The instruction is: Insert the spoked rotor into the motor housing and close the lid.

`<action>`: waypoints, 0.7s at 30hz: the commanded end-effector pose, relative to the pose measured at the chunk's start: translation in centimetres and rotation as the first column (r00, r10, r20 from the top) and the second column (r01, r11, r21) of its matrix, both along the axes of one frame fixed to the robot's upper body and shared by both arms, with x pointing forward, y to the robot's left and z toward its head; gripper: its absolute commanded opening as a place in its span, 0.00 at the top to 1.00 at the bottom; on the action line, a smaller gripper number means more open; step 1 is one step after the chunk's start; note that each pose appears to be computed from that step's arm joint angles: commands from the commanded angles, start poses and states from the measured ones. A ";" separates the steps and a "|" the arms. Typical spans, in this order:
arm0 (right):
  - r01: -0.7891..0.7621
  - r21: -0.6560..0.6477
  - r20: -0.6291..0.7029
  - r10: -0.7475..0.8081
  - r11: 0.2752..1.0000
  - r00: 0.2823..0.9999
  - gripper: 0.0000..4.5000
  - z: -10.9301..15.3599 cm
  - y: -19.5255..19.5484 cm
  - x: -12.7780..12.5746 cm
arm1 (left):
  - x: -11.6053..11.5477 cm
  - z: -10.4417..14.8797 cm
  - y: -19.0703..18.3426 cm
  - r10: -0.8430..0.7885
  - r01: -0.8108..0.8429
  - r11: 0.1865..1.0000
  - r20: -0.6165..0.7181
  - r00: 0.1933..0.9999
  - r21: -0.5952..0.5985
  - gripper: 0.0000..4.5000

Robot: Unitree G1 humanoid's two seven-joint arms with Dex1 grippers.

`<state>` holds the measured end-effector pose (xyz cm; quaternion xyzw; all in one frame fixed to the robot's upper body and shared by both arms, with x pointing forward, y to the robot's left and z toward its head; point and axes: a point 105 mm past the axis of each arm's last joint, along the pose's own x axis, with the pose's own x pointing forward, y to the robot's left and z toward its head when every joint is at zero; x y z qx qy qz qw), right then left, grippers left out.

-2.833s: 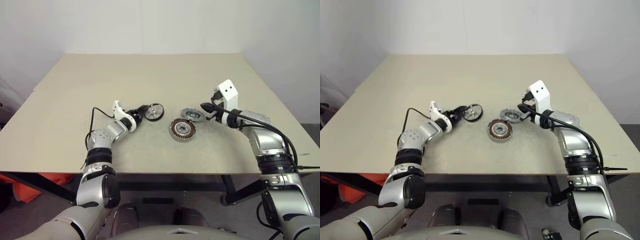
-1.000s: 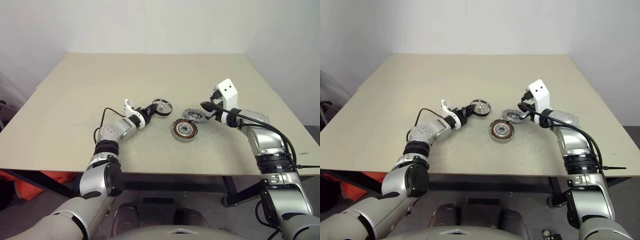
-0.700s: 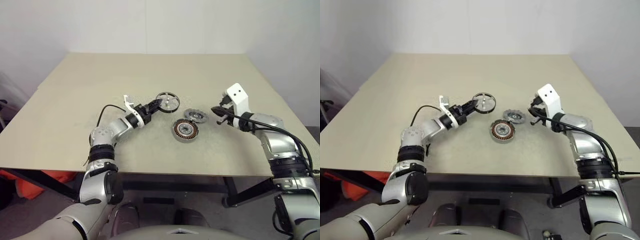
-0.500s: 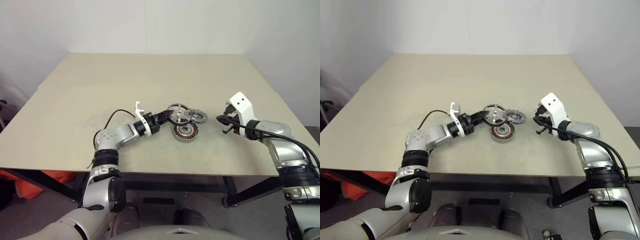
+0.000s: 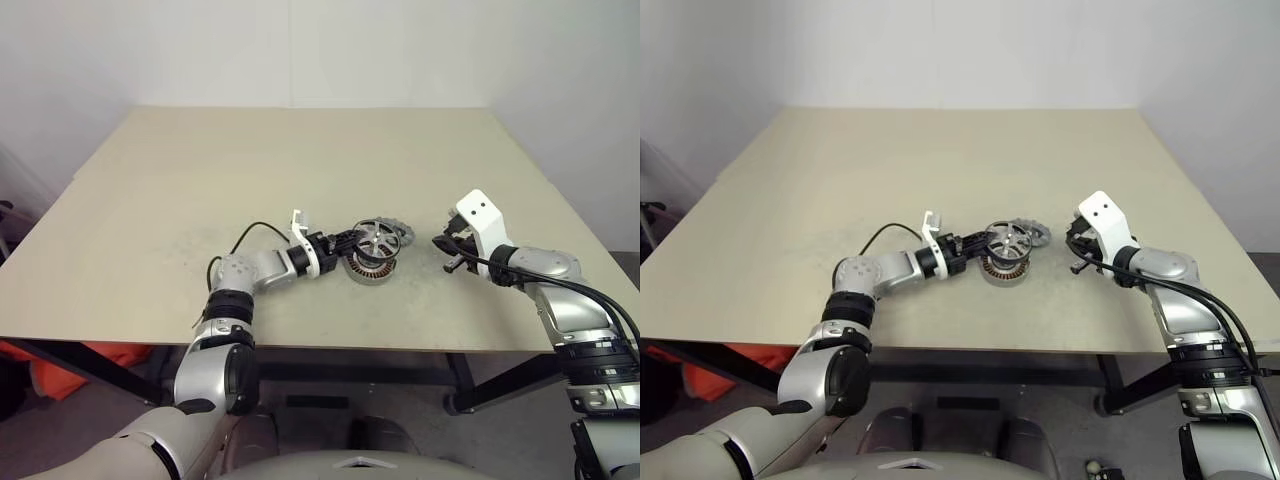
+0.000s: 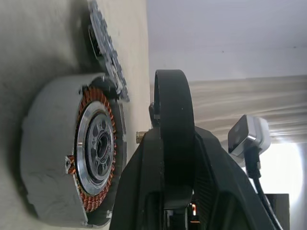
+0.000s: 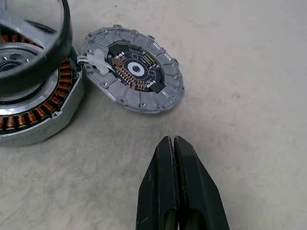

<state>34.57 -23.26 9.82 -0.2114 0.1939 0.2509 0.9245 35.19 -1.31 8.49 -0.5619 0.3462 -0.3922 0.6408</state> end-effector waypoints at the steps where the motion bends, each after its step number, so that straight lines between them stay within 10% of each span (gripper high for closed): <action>1: -0.001 0.016 0.065 0.000 1.000 0.998 1.00 1.8 0.2 0.3 | 0.2 1.4 -0.8 -0.026 0.027 0.999 0.048 0.998 -0.019 0.88; 21: 0.002 0.028 0.073 -0.004 1.000 0.997 1.00 1.9 0.7 0.8 | 0.4 -0.2 -0.1 0.004 -0.005 1.000 0.029 1.000 0.029 0.88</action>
